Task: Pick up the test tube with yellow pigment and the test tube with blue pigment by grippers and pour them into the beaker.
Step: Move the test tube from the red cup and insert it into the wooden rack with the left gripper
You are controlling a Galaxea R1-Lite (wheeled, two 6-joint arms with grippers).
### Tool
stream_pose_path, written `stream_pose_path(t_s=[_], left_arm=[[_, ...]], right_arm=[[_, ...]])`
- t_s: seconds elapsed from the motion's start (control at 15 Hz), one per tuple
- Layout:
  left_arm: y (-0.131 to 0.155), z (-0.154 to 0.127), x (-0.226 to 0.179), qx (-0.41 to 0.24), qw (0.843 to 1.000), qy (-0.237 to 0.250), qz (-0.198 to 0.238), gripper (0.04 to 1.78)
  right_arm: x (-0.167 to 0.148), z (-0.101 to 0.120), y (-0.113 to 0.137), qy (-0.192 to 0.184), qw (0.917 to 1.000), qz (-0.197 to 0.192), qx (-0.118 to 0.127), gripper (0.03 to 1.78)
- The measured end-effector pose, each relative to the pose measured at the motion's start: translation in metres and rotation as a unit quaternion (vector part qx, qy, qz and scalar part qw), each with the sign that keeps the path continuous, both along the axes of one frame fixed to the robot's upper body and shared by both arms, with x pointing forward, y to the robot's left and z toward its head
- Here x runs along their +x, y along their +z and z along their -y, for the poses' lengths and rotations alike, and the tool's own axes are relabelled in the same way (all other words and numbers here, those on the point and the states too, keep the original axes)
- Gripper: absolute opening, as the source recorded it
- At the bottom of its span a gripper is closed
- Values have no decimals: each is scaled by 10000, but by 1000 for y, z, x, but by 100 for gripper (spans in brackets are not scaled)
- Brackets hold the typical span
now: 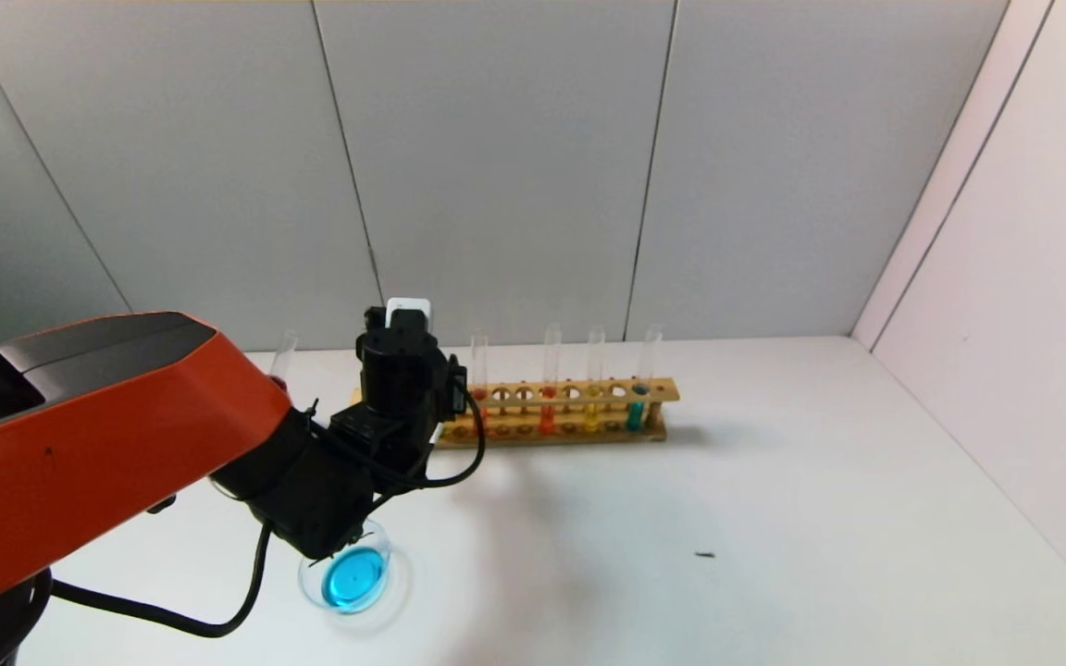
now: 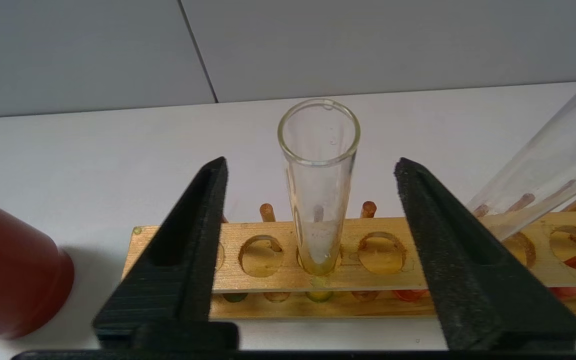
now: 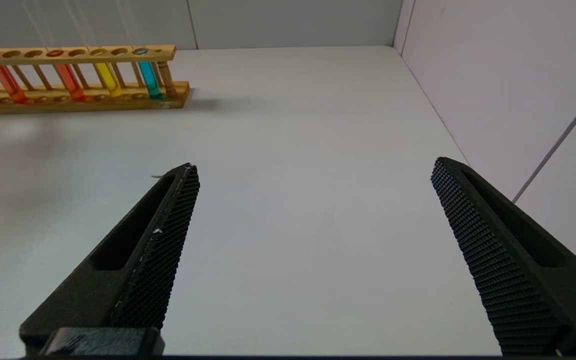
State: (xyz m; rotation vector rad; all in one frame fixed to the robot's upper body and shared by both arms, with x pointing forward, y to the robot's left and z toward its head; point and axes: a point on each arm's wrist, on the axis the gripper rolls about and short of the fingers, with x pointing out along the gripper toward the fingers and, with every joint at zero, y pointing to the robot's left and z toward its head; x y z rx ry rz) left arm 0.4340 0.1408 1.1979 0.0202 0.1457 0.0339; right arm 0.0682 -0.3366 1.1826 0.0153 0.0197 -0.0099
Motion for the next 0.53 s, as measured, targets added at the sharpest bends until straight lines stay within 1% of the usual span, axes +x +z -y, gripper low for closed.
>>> stream_pose_path(t_s=[0.13, 0.27, 0.33, 0.53], left_arm=[[2, 0, 0, -39, 10000, 13, 76, 72], [3, -1, -1, -41, 10000, 17, 86, 41], [3, -1, -1, -48, 9999, 10, 90, 33], [3, -1, -1, -47, 10000, 8, 81, 31]], right_arm=[[0, 0, 0, 2, 10000, 0, 0, 170], [0, 0, 0, 2, 10000, 0, 0, 170], [0, 0, 0, 2, 10000, 0, 0, 170], [0, 0, 0, 2, 10000, 0, 0, 170]])
